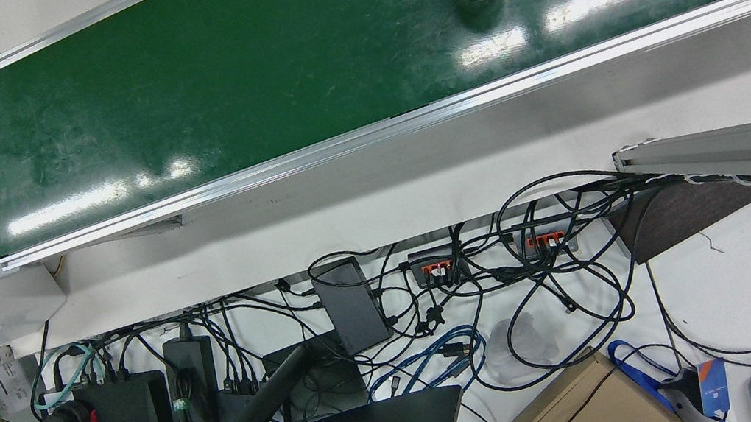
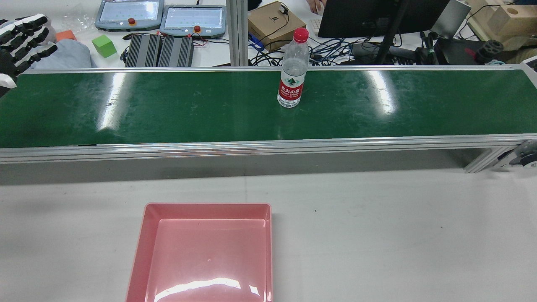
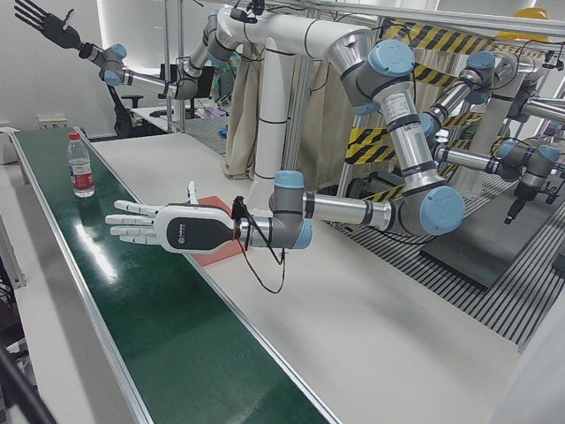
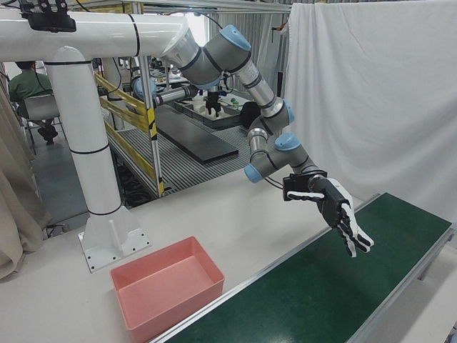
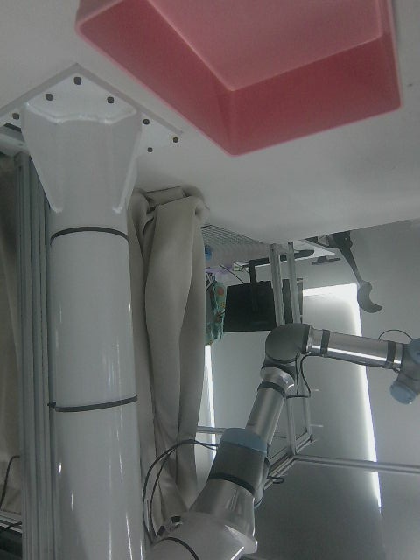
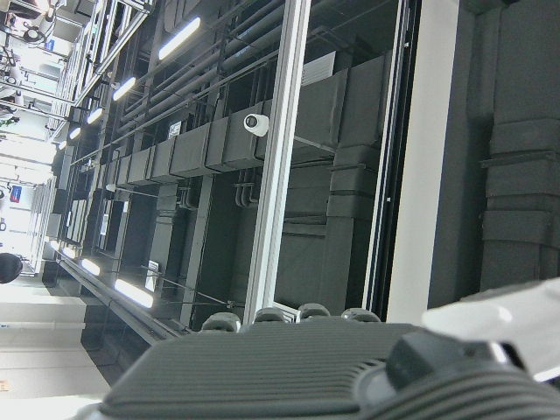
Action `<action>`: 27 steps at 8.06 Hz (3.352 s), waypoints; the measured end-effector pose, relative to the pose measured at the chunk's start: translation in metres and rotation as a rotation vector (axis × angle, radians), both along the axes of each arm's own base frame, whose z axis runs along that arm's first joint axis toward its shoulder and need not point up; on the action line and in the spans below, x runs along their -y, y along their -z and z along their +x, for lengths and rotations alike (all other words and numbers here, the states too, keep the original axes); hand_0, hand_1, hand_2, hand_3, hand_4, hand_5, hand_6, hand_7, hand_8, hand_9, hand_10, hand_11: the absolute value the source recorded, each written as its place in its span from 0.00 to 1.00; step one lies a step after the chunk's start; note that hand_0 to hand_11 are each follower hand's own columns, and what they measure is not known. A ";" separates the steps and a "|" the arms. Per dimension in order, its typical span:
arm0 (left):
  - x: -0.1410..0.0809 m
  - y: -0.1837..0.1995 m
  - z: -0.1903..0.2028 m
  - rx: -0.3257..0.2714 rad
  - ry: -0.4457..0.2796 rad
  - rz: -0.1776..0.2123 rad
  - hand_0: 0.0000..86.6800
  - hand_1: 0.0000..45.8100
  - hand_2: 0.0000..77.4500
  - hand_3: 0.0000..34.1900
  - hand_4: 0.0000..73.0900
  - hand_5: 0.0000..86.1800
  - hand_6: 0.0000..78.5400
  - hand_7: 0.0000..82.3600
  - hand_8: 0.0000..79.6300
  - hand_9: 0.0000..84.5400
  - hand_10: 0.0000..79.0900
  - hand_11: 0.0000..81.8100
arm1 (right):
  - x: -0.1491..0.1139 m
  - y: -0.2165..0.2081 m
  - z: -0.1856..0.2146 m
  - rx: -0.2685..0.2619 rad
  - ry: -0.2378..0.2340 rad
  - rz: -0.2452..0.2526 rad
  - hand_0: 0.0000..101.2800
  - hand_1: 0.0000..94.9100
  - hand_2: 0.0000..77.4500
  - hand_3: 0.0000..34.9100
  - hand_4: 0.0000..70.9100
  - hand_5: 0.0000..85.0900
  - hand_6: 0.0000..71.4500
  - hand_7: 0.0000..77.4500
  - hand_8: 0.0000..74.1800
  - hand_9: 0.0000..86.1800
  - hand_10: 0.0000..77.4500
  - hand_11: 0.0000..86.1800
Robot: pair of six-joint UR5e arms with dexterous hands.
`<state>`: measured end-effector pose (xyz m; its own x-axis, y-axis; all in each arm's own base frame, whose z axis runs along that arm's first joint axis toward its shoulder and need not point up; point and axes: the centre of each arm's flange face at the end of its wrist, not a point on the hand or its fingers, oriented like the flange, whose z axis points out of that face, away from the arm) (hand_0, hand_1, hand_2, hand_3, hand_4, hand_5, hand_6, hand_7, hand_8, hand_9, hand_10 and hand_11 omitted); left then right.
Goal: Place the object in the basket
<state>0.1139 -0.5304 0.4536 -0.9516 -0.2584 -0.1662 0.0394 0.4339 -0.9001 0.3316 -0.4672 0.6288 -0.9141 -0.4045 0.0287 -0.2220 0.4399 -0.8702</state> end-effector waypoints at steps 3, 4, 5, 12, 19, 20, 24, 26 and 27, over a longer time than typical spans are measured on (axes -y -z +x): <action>0.000 0.000 0.000 0.000 0.002 -0.001 0.64 0.39 0.01 0.00 0.18 0.08 0.02 0.01 0.03 0.01 0.07 0.13 | 0.000 0.000 0.000 0.000 0.000 0.000 0.00 0.00 0.01 0.01 0.01 0.00 0.00 0.01 0.00 0.00 0.01 0.00; 0.000 0.000 -0.001 0.000 0.002 -0.001 0.64 0.39 0.01 0.00 0.18 0.08 0.02 0.01 0.03 0.01 0.07 0.13 | 0.000 0.000 0.000 0.000 0.000 0.000 0.00 0.00 0.01 0.00 0.01 0.00 0.00 0.01 0.00 0.00 0.01 0.00; 0.000 0.000 -0.001 0.000 0.002 -0.001 0.64 0.39 0.01 0.00 0.18 0.08 0.02 0.01 0.03 0.01 0.07 0.14 | 0.000 0.000 0.000 0.000 0.000 0.000 0.00 0.00 0.01 0.01 0.01 0.00 0.00 0.01 0.00 0.00 0.01 0.00; 0.005 0.019 0.019 0.047 0.029 0.004 0.63 0.38 0.01 0.00 0.19 0.13 0.04 0.01 0.05 0.01 0.08 0.14 | 0.000 0.000 0.000 0.000 0.000 0.000 0.00 0.00 0.01 0.01 0.01 0.00 0.00 0.01 0.00 0.00 0.01 0.00; 0.021 0.095 0.101 0.056 0.012 0.013 0.61 0.26 0.01 0.00 0.15 0.12 0.03 0.01 0.02 0.01 0.07 0.13 | 0.000 0.000 0.000 0.000 0.000 0.000 0.00 0.00 0.01 0.00 0.01 0.00 0.00 0.01 0.00 0.00 0.01 0.00; 0.026 0.100 0.111 0.053 0.016 0.013 0.60 0.26 0.01 0.00 0.15 0.12 0.03 0.01 0.02 0.01 0.07 0.13 | 0.000 0.000 0.000 0.000 0.000 0.000 0.00 0.00 0.01 0.01 0.01 0.00 0.00 0.01 0.00 0.00 0.01 0.00; 0.059 0.100 0.140 0.058 0.031 0.033 0.60 0.29 0.01 0.00 0.15 0.11 0.03 0.01 0.01 0.01 0.07 0.13 | 0.000 0.000 0.000 0.000 0.000 0.000 0.00 0.00 0.01 0.01 0.01 0.00 0.00 0.01 0.00 0.00 0.00 0.00; 0.066 0.091 0.147 0.088 0.044 0.041 0.59 0.30 0.01 0.00 0.15 0.11 0.03 0.01 0.01 0.01 0.07 0.13 | 0.000 0.000 0.000 0.000 0.000 0.000 0.00 0.00 0.01 0.01 0.01 0.00 0.00 0.01 0.00 0.00 0.01 0.00; 0.065 0.087 0.153 0.104 0.043 0.045 0.59 0.30 0.01 0.00 0.15 0.11 0.03 0.01 0.01 0.01 0.07 0.13 | 0.000 0.000 0.000 0.000 0.000 0.000 0.00 0.00 0.01 0.01 0.01 0.00 0.00 0.01 0.00 0.00 0.00 0.00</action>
<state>0.2673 -0.5955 0.3661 -0.9387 -0.2082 -0.2746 0.1504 0.4695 -0.8700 0.3316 -0.4672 0.6288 -0.9141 -0.4045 0.0287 -0.2220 0.4399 -0.8702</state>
